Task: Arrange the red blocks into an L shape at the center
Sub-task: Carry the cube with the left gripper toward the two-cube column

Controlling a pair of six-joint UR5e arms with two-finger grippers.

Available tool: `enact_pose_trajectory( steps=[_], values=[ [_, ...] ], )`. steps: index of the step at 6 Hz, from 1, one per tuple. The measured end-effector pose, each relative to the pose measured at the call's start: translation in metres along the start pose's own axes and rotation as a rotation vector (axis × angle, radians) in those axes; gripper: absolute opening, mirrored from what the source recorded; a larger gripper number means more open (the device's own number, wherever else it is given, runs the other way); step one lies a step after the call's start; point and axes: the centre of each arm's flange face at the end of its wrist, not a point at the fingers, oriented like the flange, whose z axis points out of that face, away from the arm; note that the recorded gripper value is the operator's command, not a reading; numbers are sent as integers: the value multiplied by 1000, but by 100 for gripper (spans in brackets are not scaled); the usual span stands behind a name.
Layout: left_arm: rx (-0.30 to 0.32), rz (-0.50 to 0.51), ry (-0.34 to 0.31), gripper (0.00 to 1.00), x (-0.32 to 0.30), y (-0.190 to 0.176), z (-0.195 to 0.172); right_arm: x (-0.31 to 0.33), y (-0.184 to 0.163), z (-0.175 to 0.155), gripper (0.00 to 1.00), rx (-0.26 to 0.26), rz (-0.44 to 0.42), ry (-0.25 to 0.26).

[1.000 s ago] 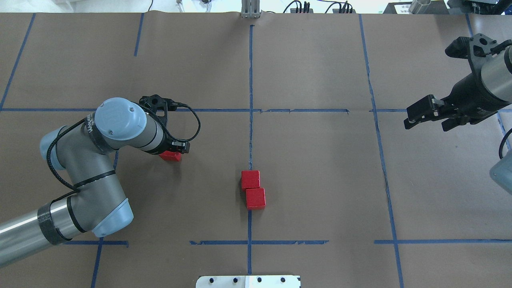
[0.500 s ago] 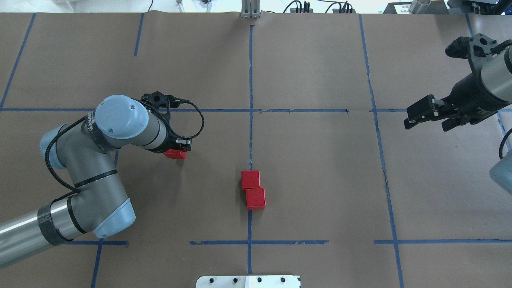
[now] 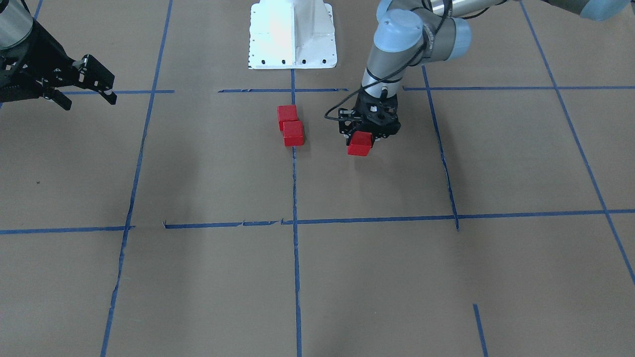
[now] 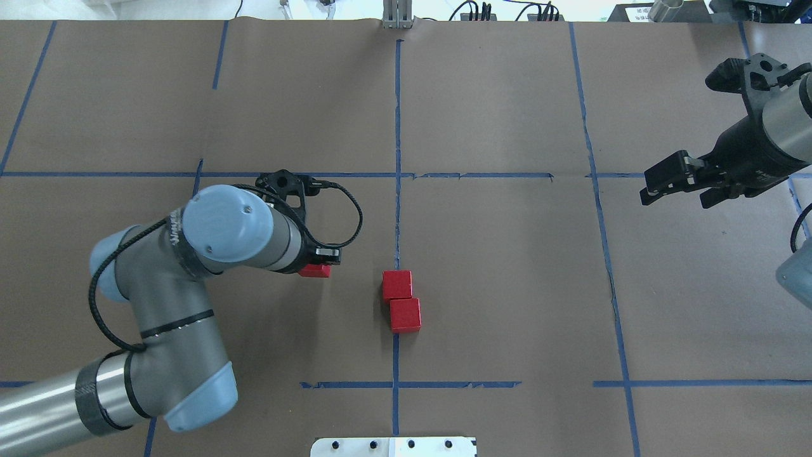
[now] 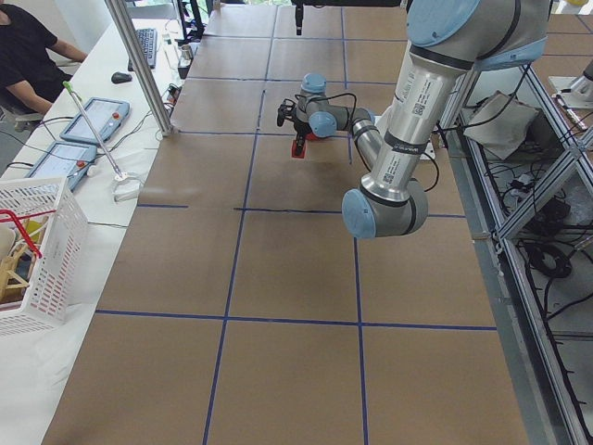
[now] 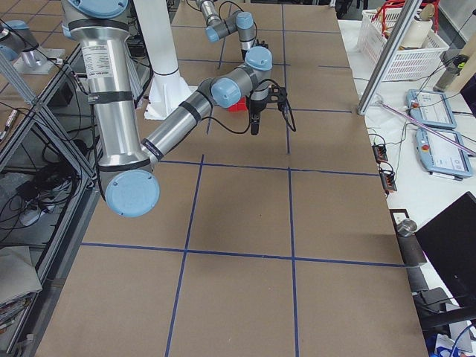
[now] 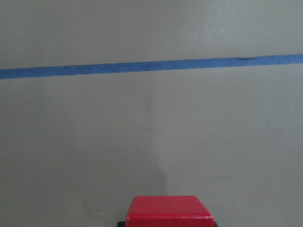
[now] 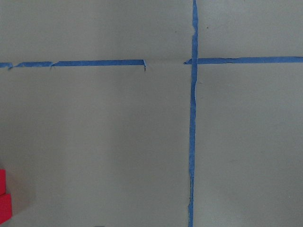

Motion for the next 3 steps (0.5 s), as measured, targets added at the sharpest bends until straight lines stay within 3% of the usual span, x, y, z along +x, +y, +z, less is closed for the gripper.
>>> enact_pose_trajectory(
  steps=[2,3],
  values=[
    [-10,-331,-42,0,42,26,-5,0,0,2,100,-3,0,2],
    [-11,-543,-47,0,49,32,-5,0,0,3,100,-4,0,3]
  ],
)
